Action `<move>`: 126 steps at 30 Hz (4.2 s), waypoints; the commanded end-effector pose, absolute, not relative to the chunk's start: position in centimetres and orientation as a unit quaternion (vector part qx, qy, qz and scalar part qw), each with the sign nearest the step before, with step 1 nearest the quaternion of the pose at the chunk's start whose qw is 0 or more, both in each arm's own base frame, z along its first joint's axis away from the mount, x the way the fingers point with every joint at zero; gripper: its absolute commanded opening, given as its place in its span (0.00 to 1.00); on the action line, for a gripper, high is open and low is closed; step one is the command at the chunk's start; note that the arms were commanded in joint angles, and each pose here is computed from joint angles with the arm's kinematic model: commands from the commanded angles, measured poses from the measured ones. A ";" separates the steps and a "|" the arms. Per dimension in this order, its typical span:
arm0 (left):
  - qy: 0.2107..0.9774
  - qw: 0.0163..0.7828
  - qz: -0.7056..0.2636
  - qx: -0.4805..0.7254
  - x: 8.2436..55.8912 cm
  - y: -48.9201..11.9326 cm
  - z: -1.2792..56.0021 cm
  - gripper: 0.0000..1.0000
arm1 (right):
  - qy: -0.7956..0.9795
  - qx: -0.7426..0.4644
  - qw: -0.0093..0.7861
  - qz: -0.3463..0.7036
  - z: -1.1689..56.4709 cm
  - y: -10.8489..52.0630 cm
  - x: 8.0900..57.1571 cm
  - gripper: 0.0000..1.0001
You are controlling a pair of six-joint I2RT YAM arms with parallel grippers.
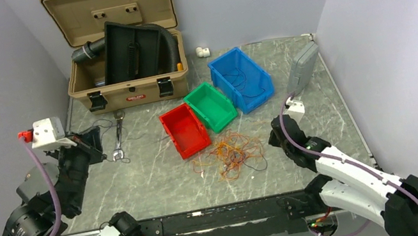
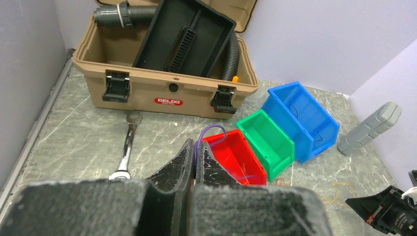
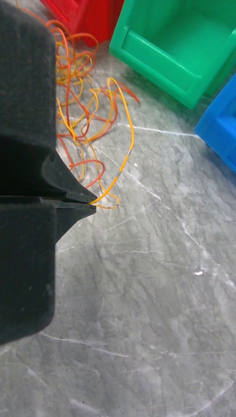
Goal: Untangle the cables
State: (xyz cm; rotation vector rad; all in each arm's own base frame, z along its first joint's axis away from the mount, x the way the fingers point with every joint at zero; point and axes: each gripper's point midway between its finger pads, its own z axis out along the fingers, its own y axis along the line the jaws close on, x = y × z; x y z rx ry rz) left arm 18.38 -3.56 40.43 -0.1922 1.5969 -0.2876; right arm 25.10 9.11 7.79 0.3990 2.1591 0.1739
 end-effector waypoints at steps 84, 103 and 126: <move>0.759 0.533 -0.336 0.163 19.3 -21.8 36.0 1.00 | 0.632 -0.059 0.720 0.282 49.9 17.9 36.6 0.00; 0.779 0.520 -0.312 0.160 20.1 -22.0 33.4 0.99 | 0.732 0.017 0.652 0.194 31.0 13.3 51.7 0.00; 0.785 0.503 -0.321 0.168 20.0 -22.8 32.4 0.99 | 0.842 -0.060 0.535 -0.045 18.4 12.7 53.3 0.76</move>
